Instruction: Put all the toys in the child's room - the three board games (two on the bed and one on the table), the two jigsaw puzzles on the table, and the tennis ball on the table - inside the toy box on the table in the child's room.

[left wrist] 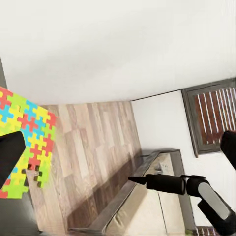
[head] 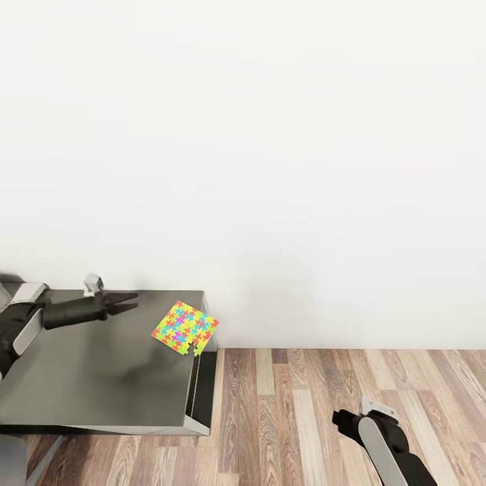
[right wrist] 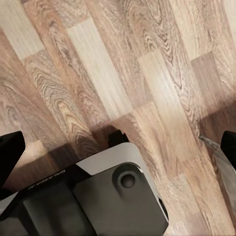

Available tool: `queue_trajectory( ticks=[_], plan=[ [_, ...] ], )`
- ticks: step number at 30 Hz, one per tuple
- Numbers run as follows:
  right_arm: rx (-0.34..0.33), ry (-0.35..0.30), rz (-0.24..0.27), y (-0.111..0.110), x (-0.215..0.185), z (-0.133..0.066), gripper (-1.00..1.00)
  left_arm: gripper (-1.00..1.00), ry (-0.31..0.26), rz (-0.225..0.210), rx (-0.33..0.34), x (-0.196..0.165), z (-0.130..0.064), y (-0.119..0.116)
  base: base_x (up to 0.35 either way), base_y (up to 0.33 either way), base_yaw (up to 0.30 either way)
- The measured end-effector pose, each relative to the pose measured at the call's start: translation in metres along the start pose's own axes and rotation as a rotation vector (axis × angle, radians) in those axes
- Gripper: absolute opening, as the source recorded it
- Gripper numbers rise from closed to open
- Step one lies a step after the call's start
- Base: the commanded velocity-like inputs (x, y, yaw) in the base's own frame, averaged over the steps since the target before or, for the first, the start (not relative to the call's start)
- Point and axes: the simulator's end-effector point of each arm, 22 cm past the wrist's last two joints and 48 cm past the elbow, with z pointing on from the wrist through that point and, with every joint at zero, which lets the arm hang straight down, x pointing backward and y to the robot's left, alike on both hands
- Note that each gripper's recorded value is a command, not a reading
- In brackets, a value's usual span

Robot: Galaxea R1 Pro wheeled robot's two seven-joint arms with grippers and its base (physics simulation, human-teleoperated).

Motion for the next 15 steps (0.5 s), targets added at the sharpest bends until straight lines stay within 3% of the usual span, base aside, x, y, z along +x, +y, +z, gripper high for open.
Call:
queue_trajectory(
  ticks=[2, 6, 15],
  plan=[
    [-0.024, -0.002, 0.002, 0.006, -0.001, -0.001, 1.00, 1.00, 0.011, -0.026, 0.063, 0.015, -0.003, -0.007, 0.000, 0.000, 0.000],
    [-0.073, -0.007, 0.004, 0.016, -0.003, -0.003, 1.00, 1.00, 0.027, -0.078, 0.127, 0.044, -0.011, -0.009, 0.000, 0.000, 0.000],
    [-0.174, -0.012, 0.010, 0.037, -0.005, -0.007, 1.00, 1.00, 0.035, -0.111, 0.151, 0.063, -0.019, -0.011, 0.000, 0.000, 0.000]
  ],
)
